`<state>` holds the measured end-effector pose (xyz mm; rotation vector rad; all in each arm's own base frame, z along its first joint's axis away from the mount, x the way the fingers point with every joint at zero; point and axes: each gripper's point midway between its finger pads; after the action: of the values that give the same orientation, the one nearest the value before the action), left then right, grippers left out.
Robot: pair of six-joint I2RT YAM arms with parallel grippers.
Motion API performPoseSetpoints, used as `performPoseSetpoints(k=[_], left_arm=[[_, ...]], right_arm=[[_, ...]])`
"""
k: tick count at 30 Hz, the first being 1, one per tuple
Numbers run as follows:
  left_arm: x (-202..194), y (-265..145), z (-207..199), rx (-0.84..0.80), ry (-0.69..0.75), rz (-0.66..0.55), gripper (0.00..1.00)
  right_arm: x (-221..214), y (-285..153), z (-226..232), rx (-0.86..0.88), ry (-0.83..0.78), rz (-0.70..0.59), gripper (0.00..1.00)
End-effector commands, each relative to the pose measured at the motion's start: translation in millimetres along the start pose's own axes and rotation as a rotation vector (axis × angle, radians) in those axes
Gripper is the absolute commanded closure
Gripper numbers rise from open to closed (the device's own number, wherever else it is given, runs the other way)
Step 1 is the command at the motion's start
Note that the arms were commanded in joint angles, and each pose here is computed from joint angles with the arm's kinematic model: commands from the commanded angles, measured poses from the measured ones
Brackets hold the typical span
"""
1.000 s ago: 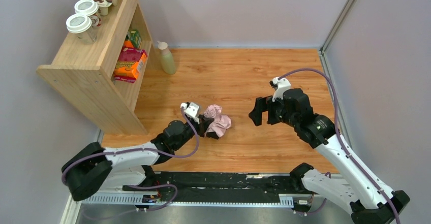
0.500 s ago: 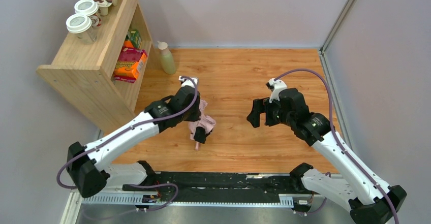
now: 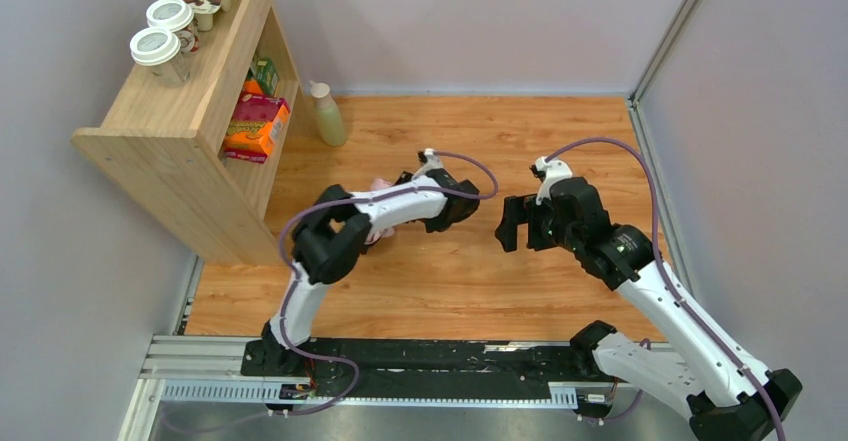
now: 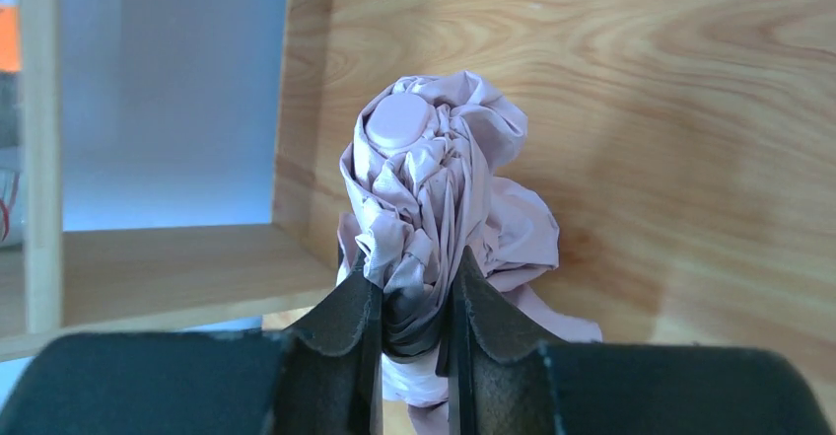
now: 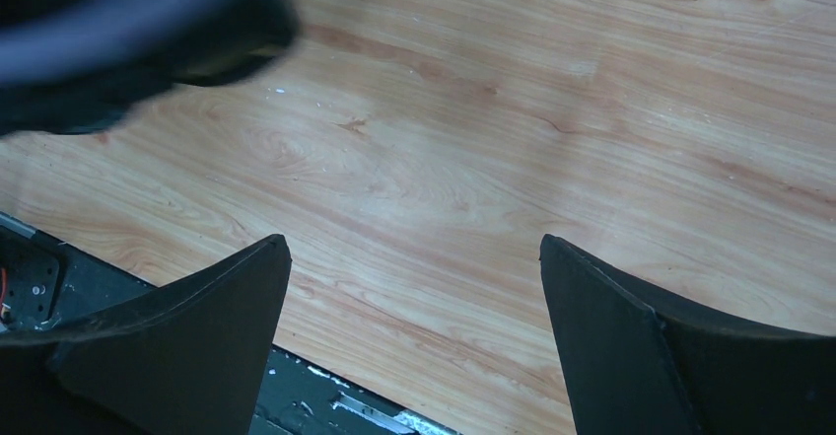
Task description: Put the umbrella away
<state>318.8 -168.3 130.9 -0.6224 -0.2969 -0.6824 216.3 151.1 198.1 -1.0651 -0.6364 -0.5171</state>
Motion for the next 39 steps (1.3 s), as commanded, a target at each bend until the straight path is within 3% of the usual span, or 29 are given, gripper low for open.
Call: performPoseSetpoints(k=[1,2,3,4,5,6,7,9,13,17,19,23,26,31,35,39], left_arm=[[-16,-6,-8,0.209,0.445,0.015,1.00],[-16,-8,-19,0.195,0.466,0.027,0.99],[-20,-10,-34,0.189,0.492,0.028,0.91],[-20,-13,-41,0.165,0.477,0.037,0.77],[-20,-20,-46,0.151,0.477,0.025,0.72],[-23,-23,-53,0.113,0.476,0.034,0.58],[-23,-32,-53,0.068,0.461,0.019,0.54],[-23,-45,-77,-0.117,0.372,-0.004,0.30],[-20,-90,-88,-0.490,0.283,-0.048,0.30],[-19,-167,-95,-0.993,0.180,-0.086,0.28],[-11,-206,-80,-1.190,0.124,-0.147,0.28],[16,-275,-18,-1.482,-0.011,-0.384,0.27],[33,-299,45,-1.519,-0.106,-0.589,0.27],[57,-315,160,-1.424,-0.309,-0.953,0.26],[58,-321,238,-1.325,-0.435,-1.198,0.26],[54,-322,296,-1.216,-0.487,-1.331,0.26]], right_arm=[[7,-7,0,0.008,0.003,-0.050,0.00],[5,-7,0,0.011,0.003,-0.049,0.00],[4,-8,0,0.014,0.000,-0.048,0.00],[1,-7,0,0.020,-0.004,-0.037,0.00],[0,-8,1,0.026,-0.006,-0.034,0.00],[-1,-9,0,0.026,-0.009,-0.036,0.00],[-3,-9,-1,0.024,-0.010,-0.032,0.00],[-4,-10,-2,0.021,-0.013,-0.035,0.00],[-4,-11,-6,0.006,-0.017,-0.043,0.00],[-4,-14,-12,-0.024,-0.016,-0.048,0.00],[-1,-17,-18,-0.058,-0.013,-0.063,0.00],[12,-32,-29,-0.122,0.006,-0.138,0.00],[30,-53,-30,-0.122,0.016,-0.239,0.00],[73,-114,-28,-0.108,0.011,-0.466,0.00],[110,-191,-15,-0.014,-0.033,-0.706,0.00],[137,-283,-1,0.100,-0.082,-0.972,0.00]])
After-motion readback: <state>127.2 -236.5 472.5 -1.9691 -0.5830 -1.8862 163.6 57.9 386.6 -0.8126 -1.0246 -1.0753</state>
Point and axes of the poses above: each gripper's point midway between its finger pads, its own y axis out along the fingers, its own z axis along the line the jaws close on, x = y × z, and after that the axes turned 8 degrees about y, right-handed
